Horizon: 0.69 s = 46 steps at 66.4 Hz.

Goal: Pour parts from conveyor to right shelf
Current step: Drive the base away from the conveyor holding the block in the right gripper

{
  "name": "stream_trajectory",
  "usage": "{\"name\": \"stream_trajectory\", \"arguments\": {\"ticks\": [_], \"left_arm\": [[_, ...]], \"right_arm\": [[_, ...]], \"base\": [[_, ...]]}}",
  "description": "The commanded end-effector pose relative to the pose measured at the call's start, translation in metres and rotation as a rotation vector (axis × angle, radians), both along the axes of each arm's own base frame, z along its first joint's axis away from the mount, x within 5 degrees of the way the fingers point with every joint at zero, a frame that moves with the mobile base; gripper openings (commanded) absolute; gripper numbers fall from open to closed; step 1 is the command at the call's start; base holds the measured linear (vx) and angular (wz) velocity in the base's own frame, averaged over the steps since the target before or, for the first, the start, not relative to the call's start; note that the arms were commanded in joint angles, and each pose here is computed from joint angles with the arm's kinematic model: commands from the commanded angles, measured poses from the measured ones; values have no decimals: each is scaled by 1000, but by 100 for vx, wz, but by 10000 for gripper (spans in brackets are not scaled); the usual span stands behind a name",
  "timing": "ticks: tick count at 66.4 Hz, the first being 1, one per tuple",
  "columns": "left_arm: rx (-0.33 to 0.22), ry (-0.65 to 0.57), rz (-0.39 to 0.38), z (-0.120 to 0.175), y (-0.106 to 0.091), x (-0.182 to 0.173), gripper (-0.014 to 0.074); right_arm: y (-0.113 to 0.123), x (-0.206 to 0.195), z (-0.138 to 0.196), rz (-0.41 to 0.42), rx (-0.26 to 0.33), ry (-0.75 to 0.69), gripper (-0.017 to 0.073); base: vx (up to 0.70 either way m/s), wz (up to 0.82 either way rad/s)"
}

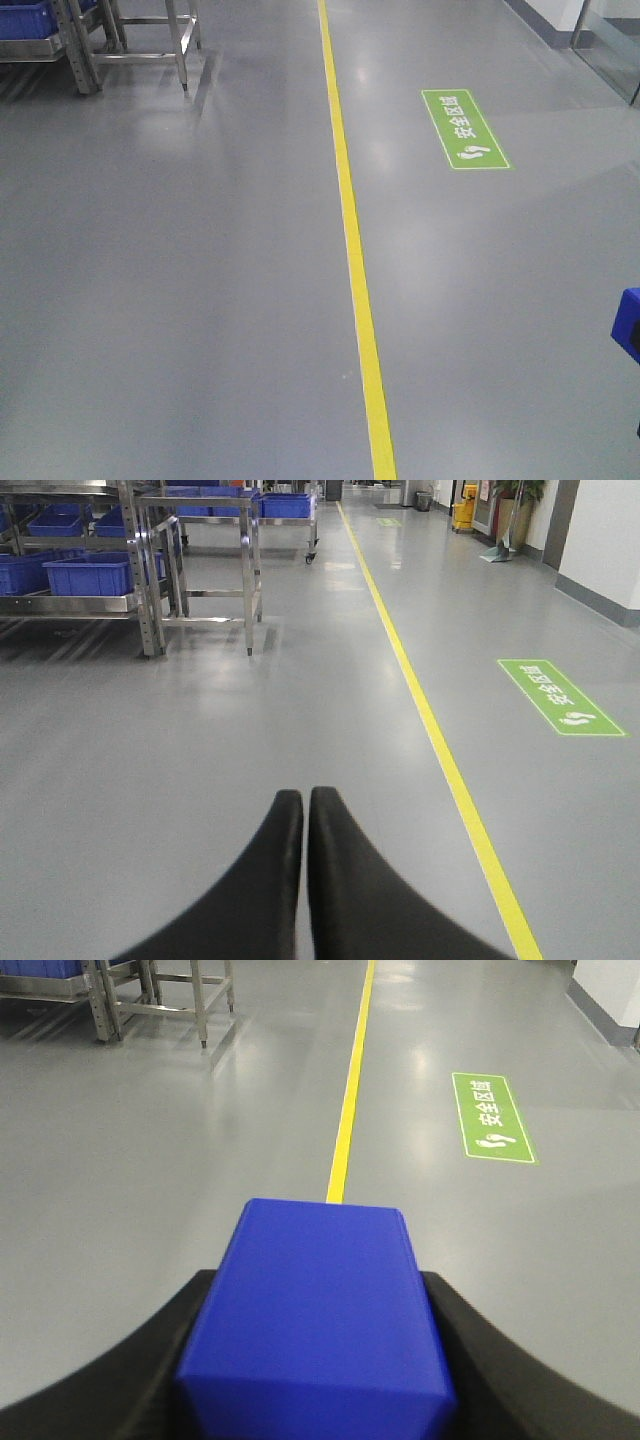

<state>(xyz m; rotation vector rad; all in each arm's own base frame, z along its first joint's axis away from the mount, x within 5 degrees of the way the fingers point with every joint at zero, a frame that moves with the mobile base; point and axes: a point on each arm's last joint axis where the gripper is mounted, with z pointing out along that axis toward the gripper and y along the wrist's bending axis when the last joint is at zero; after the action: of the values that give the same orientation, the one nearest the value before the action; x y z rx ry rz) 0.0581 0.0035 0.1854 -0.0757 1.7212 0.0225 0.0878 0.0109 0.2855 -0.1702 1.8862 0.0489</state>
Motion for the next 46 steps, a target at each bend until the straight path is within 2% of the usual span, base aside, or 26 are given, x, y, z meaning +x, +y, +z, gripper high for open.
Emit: {"name": "stream_trajectory", "arguments": {"ticks": [1,46], "left_arm": [[-12,-78,-1,12,0,1,-6],[-12,-78,-1,12,0,1,-6]], "right_arm": [[-2,2,16,-24,-1,-96,-5],[-2,2,16,-24,-1,-96,-5]], "base": [[45,1],[49,3]]}}
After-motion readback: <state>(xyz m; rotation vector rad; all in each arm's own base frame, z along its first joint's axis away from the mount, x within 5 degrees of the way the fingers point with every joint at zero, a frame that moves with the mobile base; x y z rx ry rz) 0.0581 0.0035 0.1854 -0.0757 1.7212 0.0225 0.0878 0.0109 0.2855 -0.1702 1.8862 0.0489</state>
